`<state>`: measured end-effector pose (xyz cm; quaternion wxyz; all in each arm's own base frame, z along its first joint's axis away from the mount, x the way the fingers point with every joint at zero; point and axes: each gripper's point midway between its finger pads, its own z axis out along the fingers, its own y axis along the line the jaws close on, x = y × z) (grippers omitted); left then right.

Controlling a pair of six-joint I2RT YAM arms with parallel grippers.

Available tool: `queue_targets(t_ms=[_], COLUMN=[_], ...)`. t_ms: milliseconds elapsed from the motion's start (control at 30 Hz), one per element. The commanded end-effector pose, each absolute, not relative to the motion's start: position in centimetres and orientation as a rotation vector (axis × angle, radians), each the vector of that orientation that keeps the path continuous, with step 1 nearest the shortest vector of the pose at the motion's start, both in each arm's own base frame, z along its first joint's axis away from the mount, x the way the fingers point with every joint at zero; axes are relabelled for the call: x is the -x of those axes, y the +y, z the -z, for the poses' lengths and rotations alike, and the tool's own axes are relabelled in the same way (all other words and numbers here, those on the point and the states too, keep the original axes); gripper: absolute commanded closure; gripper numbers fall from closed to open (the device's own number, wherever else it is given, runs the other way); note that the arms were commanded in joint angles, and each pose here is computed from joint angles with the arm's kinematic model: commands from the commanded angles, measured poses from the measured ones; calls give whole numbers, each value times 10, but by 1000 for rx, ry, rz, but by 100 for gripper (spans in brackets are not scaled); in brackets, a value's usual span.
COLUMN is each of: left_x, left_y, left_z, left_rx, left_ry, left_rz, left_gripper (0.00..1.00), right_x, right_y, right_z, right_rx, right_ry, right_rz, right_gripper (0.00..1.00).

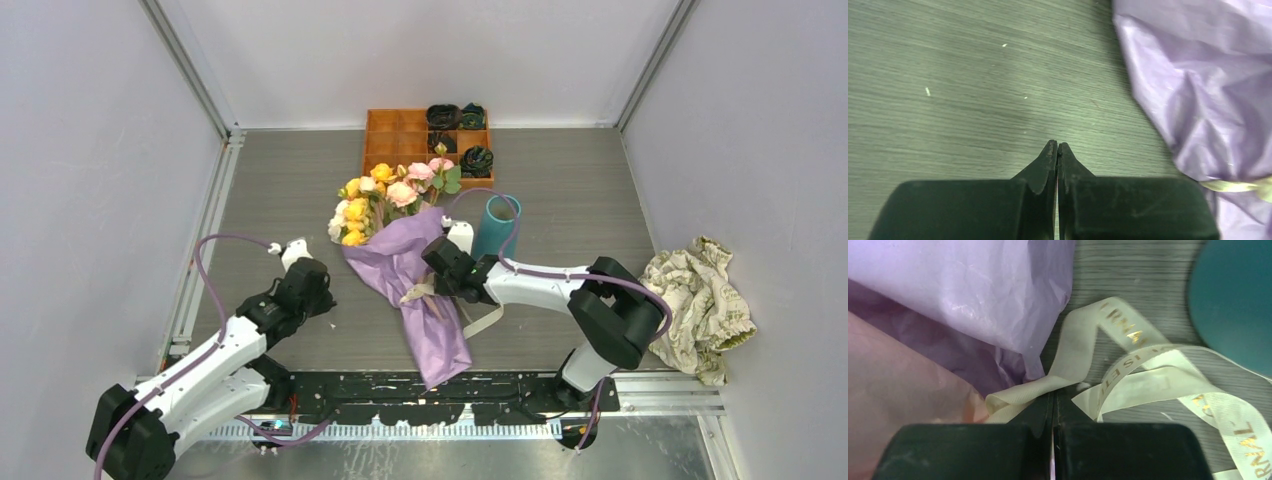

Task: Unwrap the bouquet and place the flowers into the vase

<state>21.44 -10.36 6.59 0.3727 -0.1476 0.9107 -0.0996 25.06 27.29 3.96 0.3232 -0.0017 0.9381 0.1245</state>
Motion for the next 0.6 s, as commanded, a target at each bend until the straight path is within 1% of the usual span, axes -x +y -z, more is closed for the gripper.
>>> queue_targets(t_ms=[0,33,100,200,267,333,467,567], left_x=[-219,-220,-223,-228,-222,-217,-211,-207], left_y=[-88,-89,-101,-139,-175,-198,-218,-231], left_z=[-74,-75,-80,-96,-111,-124,-129,-130], left_rx=[433,431,393,253,111,10,-113,-178], left_ry=[2294,2294,2284,2253,2228,2204,2184,2167], left_rz=[169,175,246,491,719,862,906,924], left_gripper=[100,100,100,100,95,87,77,73], right_x=[-260,-260,-259,-256,-254,-252,-249,-247], right_y=[257,257,262,276,284,289,292,290], right_z=[-54,-55,-58,-64,-68,-70,-81,-94], right_rx=[-47,-40,-9,38,52,65,74,67], right_ry=[2416,2416,2421,2427,2429,2430,2406,2381], right_rz=[-248,-247,-274,-353,-398,-417,-446,-470], right_gripper=[99,98,91,76,65,58,47,43])
